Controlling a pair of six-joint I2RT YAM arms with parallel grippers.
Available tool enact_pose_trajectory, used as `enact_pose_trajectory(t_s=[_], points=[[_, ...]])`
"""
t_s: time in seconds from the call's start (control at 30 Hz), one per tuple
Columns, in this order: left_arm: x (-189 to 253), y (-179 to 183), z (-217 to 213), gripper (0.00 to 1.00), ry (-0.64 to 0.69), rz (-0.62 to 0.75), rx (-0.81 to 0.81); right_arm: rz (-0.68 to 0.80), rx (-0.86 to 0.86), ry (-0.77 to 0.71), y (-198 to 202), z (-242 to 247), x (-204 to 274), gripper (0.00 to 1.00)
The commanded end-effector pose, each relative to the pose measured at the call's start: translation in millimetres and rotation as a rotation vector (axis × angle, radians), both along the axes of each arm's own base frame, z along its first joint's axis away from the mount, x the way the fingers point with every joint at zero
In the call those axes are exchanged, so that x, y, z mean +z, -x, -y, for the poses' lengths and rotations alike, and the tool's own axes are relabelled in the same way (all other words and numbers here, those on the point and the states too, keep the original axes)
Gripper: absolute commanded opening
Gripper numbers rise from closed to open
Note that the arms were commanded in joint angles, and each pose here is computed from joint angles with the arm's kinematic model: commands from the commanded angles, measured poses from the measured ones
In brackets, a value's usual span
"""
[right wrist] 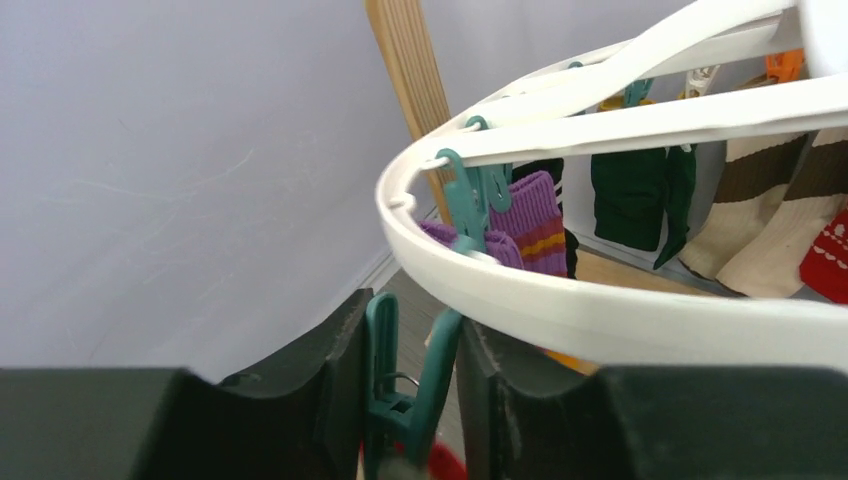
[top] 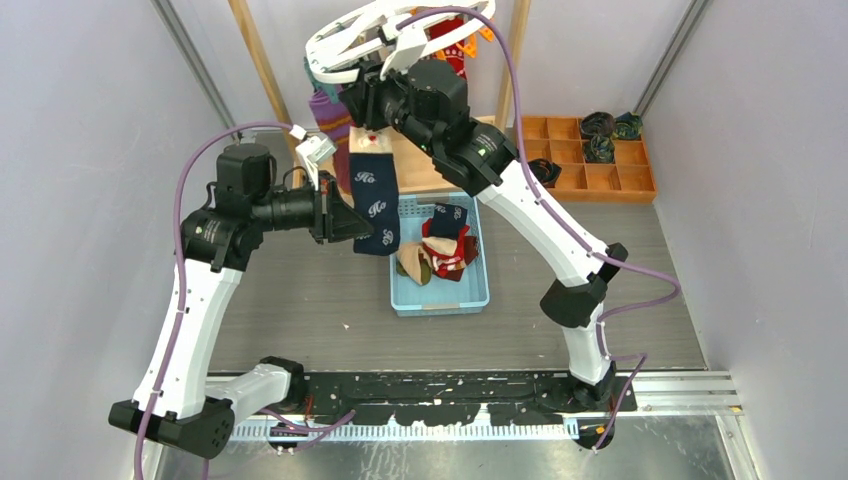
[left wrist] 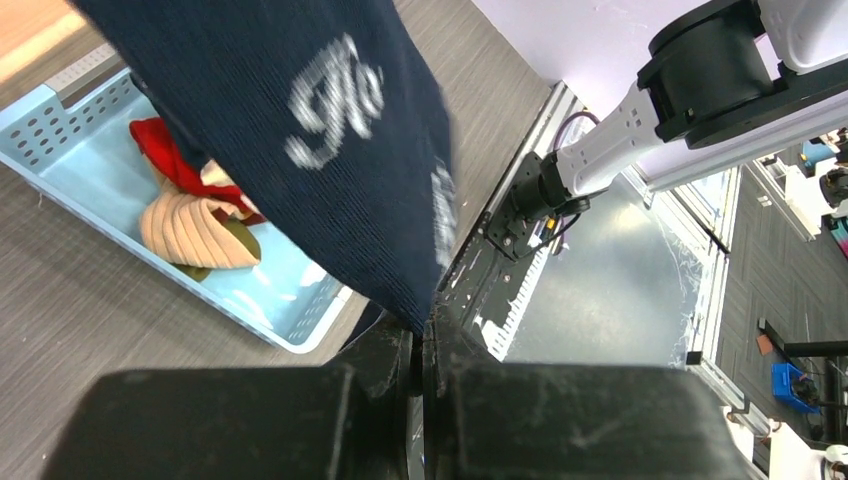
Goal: Remove the socks clipped to the hanger
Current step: Remove the sock from the hanger, then place the sock in the bin.
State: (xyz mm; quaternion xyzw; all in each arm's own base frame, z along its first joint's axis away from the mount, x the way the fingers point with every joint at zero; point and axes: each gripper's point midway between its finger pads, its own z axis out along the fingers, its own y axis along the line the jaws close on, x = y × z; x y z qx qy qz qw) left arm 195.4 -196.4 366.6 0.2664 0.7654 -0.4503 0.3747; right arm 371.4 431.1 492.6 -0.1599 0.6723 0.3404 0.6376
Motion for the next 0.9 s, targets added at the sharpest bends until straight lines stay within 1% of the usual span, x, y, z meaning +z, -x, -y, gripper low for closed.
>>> enact_pose_trajectory(t_s=[0.0,0.07,0.13,0.17,0.3,0.33,0.37,0.4,0.43,0.5,0.57,0.63,0.67,0.7,0.87], points=[[13.5,6.3,0.3,0.00,0.001,0.045,-0.019,0.067,0.001,-0.118,4.4,9.3,43.7,0.29],[12.7,6.1,-0.5,0.00,-0.006,0.045,-0.017,0.061,-0.002,-0.126,3.7,11.2,44.6,0.14],[11.7,5.9,-1.2,0.00,-0.013,0.046,-0.016,0.057,-0.002,-0.134,3.9,13.6,46.1,0.04],[9.9,5.3,-1.9,0.00,-0.021,0.045,-0.013,0.055,0.001,-0.135,4.3,14.0,46.0,0.01],[2.9,4.1,-4.7,0.00,-0.050,0.052,-0.011,0.025,0.019,-0.153,6.5,19.1,44.0,0.01],[1.3,4.5,-5.4,0.00,-0.057,0.055,-0.012,0.013,0.030,-0.153,8.5,20.1,41.8,0.06],[-0.2,5.2,-6.3,0.00,-0.065,0.059,-0.014,-0.002,0.044,-0.150,10.7,20.8,37.9,0.23],[-0.9,6.1,-7.4,0.00,-0.072,0.068,-0.016,-0.019,0.058,-0.142,14.0,21.9,32.0,0.42],[-1.4,7.6,-8.8,0.00,-0.080,0.081,-0.017,-0.024,0.079,-0.138,22.8,26.0,31.7,0.65],[-2.8,10.2,-11.1,0.00,-0.094,0.106,-0.022,-0.057,0.104,-0.113,30.9,27.7,10.5,0.78],[-2.5,13.4,-13.3,0.00,-0.105,0.142,-0.031,-0.073,0.151,-0.119,47.8,34.3,-0.2,0.89],[-2.5,17.1,-14.2,0.00,-0.112,0.160,-0.047,-0.083,0.208,-0.139,70.0,44.1,-5.0,0.96],[-3.2,18.4,-14.4,0.00,-0.116,0.161,-0.055,-0.103,0.239,-0.131,77.3,43.6,-17.5,0.97],[-3.3,19.9,-14.1,0.00,-0.116,0.161,-0.065,-0.104,0.281,-0.144,92.3,49.4,-16.7,0.99],[-2.6,25.2,-14.6,0.00,-0.124,0.176,-0.096,-0.173,0.516,-0.172,149.7,52.8,-48.7,1.00]])
